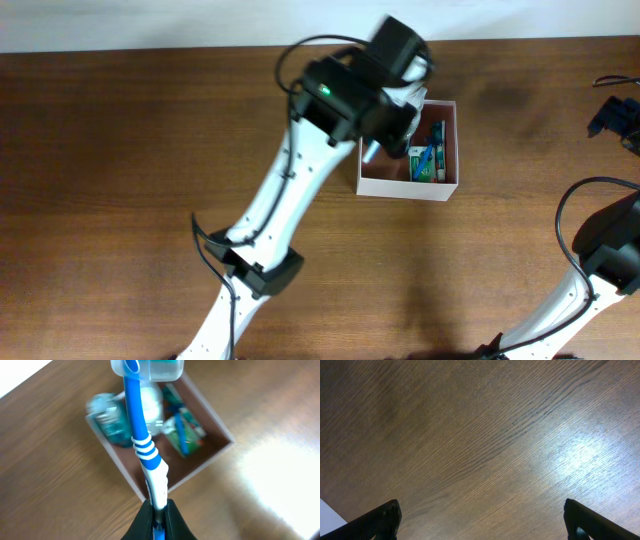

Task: Pack container
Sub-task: 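Lift the toothbrush and carry it over the pink box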

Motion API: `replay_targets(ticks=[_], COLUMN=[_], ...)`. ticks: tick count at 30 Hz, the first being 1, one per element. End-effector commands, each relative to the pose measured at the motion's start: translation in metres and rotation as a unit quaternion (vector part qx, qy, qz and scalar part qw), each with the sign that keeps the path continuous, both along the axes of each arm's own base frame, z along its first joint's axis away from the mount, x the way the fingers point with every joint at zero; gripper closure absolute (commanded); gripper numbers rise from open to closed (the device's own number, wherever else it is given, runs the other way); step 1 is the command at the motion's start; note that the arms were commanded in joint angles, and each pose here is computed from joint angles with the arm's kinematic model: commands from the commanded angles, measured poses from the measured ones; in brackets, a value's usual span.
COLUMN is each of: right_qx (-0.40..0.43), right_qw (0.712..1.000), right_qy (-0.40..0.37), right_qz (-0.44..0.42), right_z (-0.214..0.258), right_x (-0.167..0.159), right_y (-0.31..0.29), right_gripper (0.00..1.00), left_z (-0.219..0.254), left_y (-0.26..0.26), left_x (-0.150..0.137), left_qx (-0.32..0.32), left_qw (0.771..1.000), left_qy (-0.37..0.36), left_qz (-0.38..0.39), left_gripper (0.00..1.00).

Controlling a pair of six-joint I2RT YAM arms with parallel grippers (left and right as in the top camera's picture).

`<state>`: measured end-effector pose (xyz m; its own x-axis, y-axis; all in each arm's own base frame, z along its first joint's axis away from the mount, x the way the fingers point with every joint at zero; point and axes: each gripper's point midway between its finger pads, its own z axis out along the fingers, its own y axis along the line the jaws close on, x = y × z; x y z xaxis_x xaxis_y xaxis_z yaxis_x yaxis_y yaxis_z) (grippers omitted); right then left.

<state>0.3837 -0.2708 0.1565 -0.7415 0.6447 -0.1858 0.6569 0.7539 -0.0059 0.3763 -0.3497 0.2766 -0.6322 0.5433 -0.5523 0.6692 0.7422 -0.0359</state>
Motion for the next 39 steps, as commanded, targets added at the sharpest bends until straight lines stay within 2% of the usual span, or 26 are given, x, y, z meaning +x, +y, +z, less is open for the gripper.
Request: replay_targets(ticks=[1, 6, 14, 19, 31, 39], right_qx=[-0.006, -0.006, -0.006, -0.006, -0.006, -0.006], right_qw=[1.0, 1.0, 1.0, 1.0, 1.0, 1.0], right_qy=[0.001, 0.001, 0.001, 0.001, 0.001, 0.001], right_qz=[-0.007, -0.007, -0.007, -0.007, -0.007, -0.007], right_z=[0.002, 0.002, 0.002, 0.002, 0.002, 0.002], right_x=[-0.003, -0.003, -0.003, -0.003, -0.003, -0.003], right_y=[-0.003, -0.003, -0.003, -0.003, -0.003, -0.003], right_gripper=[0.01, 0.01, 0.01, 0.01, 0.01, 0.01], left_z=[0.024, 0.021, -0.004, -0.038, -0.105, -0.137], left_y=[-0.019, -0.045, -0.069, -0.084, -0.088, -0.071], left_x=[-0.022, -0.028, -0.002, 0.012, 0.024, 0.035], left_qx=[-0.005, -0.01, -0.017, -0.009, 0.023, 0.044], left_qw=[0.997, 0.994, 0.994, 0.994, 0.996, 0.997], left_qy=[-0.044, -0.061, -0.068, -0.059, -0.025, -0.001], left_qz=[-0.066, -0.093, -0.089, -0.089, -0.085, -0.07], left_gripper=[0.99, 0.99, 0.95, 0.95, 0.94, 0.93])
